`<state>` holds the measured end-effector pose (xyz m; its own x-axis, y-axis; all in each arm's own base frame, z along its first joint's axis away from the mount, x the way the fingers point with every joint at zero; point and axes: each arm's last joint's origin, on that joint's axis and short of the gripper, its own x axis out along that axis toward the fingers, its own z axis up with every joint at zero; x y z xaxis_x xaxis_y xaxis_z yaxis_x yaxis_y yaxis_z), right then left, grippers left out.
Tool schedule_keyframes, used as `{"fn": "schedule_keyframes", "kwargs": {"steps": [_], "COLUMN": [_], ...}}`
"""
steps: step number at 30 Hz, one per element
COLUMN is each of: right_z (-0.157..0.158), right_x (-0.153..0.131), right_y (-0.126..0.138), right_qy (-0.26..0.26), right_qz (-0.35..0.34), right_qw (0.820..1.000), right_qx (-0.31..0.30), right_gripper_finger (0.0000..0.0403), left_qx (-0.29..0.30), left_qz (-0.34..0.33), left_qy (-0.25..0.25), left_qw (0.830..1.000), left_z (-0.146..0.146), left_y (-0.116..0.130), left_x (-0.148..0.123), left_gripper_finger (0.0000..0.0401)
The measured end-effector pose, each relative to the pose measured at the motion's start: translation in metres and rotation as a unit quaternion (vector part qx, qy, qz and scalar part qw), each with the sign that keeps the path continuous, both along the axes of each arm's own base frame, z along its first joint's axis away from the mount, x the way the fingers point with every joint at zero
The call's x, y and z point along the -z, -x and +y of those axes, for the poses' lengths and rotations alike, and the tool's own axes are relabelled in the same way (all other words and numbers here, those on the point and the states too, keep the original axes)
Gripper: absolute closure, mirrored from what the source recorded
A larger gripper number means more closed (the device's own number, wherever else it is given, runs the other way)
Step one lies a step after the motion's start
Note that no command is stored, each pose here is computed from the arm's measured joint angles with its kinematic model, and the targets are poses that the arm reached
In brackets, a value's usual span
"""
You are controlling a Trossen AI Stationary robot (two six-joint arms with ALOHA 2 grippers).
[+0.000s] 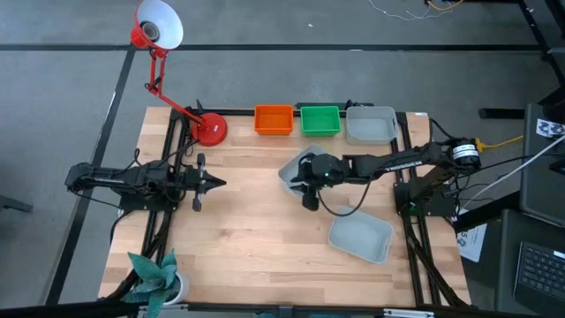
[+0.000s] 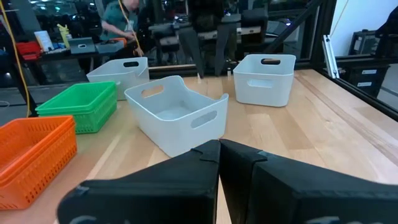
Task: Stack baskets by color
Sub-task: Stack the middle gray bin on the top gray bin
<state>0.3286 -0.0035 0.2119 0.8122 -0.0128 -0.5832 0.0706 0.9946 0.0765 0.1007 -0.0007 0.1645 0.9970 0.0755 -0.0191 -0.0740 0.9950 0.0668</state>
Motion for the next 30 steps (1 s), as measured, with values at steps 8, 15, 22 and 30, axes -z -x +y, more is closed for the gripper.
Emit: {"fn": "schedule_keyframes", "kwargs": {"steps": [8,15,22,30], "right_z": [-0.013,-0.020,-0.019,-0.019], "right_x": [0.003,0.021,0.023,0.024], "right_y": [0.018,0.031,0.034,0.034], "right_qy": [0.132,0.121,0.121,0.120], "right_qz": [0.137,0.234,0.251,0.254], "right_qw": [0.976,0.958,0.951,0.950], "right_qx": [-0.105,-0.117,-0.133,-0.133], "right_gripper_finger": [0.0295,0.0295,0.0295,0.0295], "left_qx": [0.000,-0.001,-0.001,-0.001], "left_qz": [0.000,0.000,0.000,0.000], "left_qy": [0.000,0.000,0.000,0.000], "left_qw": [1.000,1.000,1.000,1.000], "left_z": [0.000,0.000,0.000,0.000], "left_y": [0.000,0.000,0.000,0.000], "left_x": [0.000,0.000,0.000,0.000], "left_gripper_finger": [0.0401,0.0401,0.0401,0.0401]}}
